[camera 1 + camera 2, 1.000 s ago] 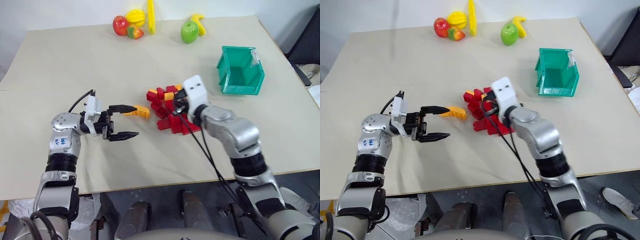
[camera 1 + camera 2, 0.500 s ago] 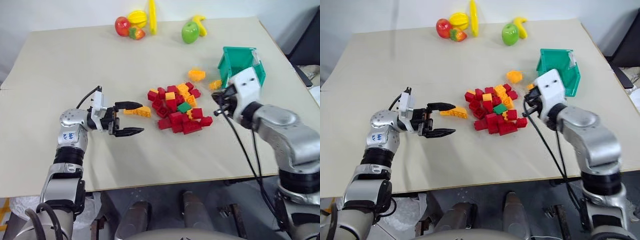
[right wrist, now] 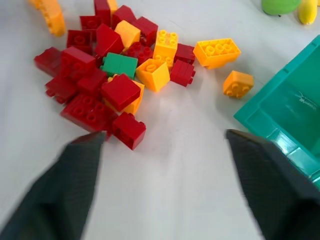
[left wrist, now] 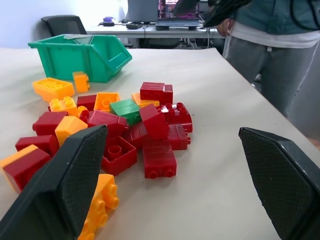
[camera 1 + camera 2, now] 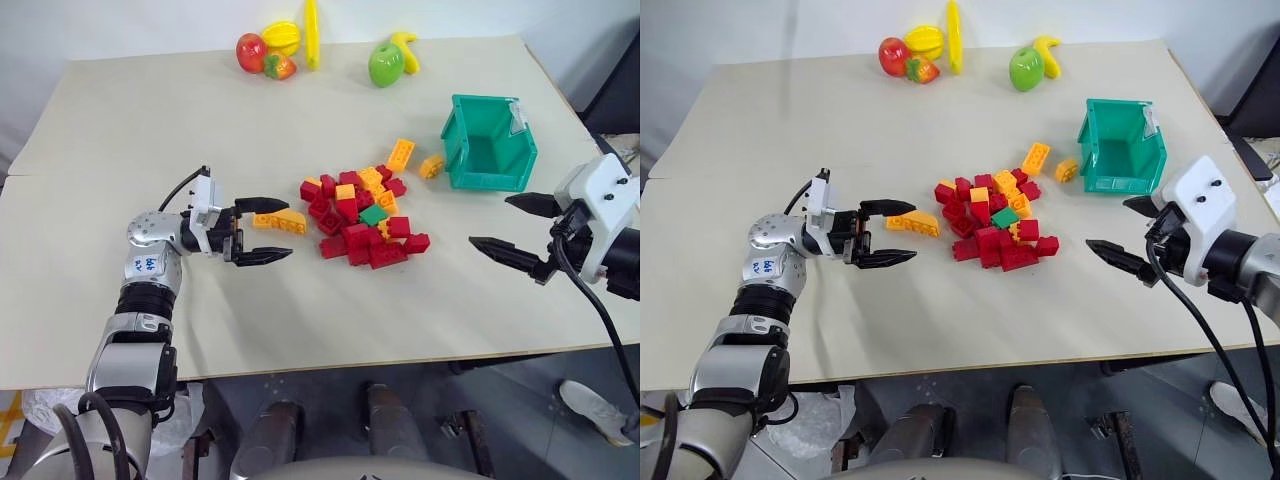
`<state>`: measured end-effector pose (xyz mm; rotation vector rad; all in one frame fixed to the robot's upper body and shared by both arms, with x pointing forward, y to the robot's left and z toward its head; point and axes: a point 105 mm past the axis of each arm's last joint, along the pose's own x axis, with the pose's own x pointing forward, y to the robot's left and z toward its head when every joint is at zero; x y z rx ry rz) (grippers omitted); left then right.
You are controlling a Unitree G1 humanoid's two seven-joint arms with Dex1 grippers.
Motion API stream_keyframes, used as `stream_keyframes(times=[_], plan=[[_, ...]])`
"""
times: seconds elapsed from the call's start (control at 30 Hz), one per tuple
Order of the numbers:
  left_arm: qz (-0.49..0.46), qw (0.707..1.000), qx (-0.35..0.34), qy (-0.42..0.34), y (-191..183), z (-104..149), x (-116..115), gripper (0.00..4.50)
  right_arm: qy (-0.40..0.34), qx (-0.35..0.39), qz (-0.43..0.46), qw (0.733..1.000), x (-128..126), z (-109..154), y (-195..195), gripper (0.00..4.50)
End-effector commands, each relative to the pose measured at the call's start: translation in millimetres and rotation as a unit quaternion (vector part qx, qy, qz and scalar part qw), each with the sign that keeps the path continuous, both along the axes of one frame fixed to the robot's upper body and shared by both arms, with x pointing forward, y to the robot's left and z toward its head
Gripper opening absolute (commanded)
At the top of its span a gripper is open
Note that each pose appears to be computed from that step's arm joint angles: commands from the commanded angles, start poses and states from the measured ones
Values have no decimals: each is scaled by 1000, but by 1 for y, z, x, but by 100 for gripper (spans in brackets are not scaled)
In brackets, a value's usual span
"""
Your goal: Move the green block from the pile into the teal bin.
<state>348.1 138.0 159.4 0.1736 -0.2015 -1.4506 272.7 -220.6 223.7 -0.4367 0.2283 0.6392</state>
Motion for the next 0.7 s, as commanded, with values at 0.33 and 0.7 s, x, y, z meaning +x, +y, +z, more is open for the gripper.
stream_keyframes(times=[0.33, 0.7], plan=[[-14, 999, -10, -32, -5, 9, -3, 450, 25, 4, -13, 1000, 80, -6, 66, 446], [24, 999, -18, -41, 9, 4, -12, 450, 99, -34, 52, 993, 121, -51, 124, 446]])
